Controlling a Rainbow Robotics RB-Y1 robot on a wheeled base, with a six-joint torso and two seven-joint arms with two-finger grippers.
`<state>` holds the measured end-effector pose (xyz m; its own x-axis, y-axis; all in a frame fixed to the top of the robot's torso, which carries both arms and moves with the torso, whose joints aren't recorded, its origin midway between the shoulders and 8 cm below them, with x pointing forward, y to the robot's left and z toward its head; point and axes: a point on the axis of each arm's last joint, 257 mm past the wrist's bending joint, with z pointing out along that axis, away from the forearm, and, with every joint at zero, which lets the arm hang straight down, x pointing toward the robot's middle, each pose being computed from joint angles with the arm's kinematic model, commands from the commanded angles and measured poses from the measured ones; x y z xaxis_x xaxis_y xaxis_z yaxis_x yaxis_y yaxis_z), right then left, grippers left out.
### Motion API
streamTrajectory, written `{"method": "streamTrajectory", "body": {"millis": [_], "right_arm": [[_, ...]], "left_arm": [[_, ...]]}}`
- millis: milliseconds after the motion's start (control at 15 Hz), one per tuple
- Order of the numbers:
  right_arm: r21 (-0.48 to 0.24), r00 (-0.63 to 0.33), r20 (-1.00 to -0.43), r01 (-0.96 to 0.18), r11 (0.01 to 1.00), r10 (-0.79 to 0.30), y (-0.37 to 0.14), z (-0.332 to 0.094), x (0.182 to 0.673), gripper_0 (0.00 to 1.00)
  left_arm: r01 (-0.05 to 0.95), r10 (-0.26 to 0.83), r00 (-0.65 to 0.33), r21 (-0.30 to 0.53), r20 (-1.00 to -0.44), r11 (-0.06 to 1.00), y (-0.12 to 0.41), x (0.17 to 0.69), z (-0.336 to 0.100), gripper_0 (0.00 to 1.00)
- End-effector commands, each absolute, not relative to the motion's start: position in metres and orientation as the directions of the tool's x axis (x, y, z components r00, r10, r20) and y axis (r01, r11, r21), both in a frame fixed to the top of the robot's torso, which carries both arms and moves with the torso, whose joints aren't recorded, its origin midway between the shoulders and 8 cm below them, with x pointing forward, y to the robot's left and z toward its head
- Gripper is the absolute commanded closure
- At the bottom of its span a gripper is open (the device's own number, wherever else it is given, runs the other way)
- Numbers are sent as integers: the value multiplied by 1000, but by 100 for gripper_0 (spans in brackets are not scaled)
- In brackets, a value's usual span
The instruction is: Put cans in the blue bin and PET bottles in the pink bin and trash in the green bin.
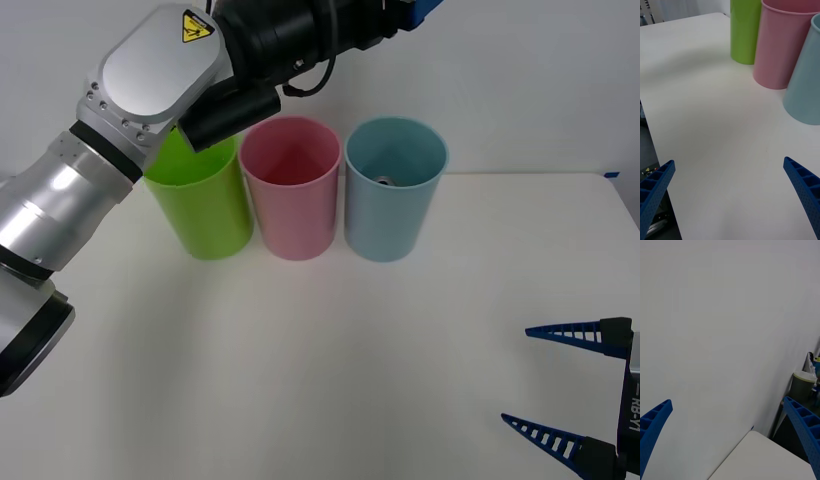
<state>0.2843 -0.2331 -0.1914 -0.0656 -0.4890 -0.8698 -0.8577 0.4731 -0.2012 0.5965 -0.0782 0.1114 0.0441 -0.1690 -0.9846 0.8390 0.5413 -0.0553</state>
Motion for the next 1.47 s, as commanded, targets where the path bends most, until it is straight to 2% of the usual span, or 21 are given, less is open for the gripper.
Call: {"method": "streamTrajectory", "body": {"millis": [67,333,600,733,1067,1467], "right_arm": [[-201,-66,-870,-858,473,-489,-233,-191,284,0],[-201,-66,-870,-858,473,-489,-233,-191,284,0],[-201,-66,-870,-858,473,-489,-233,-191,284,0],[-201,-66,-870,-858,473,-489,-233,-191,284,0],[-201,-66,-870,-858,473,-489,-233,-191,284,0],[-201,-66,-870,-858,473,-489,-233,-191,284,0]], "left_arm": [[857,-163,38,-52,-986,513,-44,579,111,0],[873,-173,49,-42,-984,486,16,540,115,0],[858,-203,82,-35,-976,513,64,520,126,0],[863,-184,77,-27,-980,505,87,506,118,0],[861,-97,41,-14,-994,509,146,464,72,0],[837,17,-92,-68,-996,544,205,419,-9,0]]}}
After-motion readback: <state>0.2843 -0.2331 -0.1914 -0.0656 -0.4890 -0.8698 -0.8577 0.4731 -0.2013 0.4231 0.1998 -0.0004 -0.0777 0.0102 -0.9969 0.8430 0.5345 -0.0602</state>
